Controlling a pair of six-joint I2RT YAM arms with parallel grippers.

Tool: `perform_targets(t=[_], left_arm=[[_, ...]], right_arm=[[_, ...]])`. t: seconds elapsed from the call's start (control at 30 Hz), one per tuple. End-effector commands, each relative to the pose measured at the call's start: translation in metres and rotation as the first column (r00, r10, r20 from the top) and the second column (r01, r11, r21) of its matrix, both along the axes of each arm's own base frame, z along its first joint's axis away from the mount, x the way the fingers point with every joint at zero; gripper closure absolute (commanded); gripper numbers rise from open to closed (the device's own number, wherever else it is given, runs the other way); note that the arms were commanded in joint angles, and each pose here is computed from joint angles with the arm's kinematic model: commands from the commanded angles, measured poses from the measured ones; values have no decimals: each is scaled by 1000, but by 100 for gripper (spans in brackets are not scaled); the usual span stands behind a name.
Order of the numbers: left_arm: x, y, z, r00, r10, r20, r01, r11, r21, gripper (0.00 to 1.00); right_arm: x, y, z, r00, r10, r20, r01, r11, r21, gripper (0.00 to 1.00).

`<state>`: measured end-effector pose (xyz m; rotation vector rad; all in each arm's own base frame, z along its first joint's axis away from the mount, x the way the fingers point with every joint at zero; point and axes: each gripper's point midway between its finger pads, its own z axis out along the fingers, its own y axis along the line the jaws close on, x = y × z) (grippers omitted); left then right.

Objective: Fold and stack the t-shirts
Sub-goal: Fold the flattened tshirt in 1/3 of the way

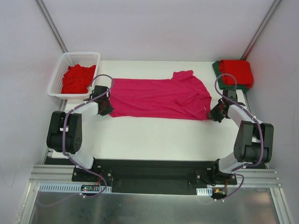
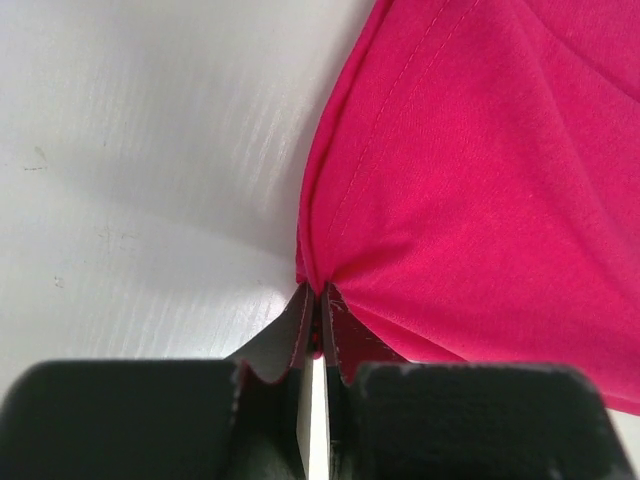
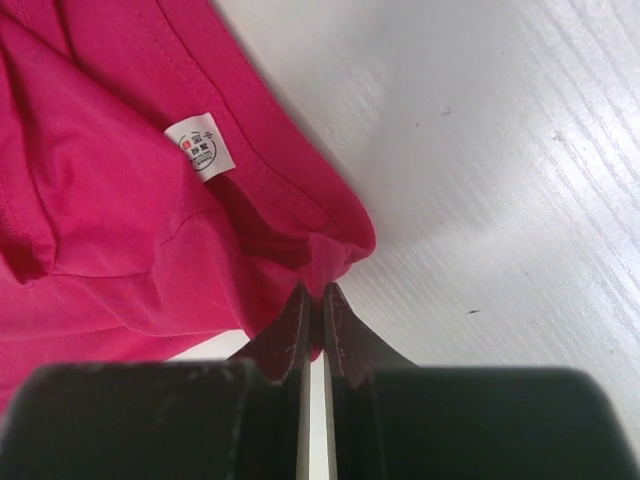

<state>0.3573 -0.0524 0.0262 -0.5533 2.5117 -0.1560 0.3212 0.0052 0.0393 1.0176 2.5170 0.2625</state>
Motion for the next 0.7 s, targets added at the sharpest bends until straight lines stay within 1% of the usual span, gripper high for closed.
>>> perform_targets(t=[0.0, 0.1, 0.13, 0.4, 0.67], left_arm=[[10, 10, 12, 999, 18, 42, -20, 999, 33, 100], [9, 13, 13, 999, 18, 42, -20, 999, 46, 100], [8, 14, 13, 999, 18, 40, -20, 999, 50, 100], [2, 21, 15, 999, 29, 26, -31, 996, 88, 100], [-5, 24, 18, 999, 33, 8, -33, 994, 103, 100]], right_arm=[[10, -9, 12, 1000, 2, 18, -1, 999, -54, 99], [11, -12, 14, 1000, -3, 18, 5, 998, -65, 99], [12, -19, 15, 1000, -18, 15, 20, 995, -101, 99], [12, -35, 22, 999, -46, 3, 46, 985, -165, 98], [5, -46, 22, 998, -67, -22, 61, 977, -206, 99]])
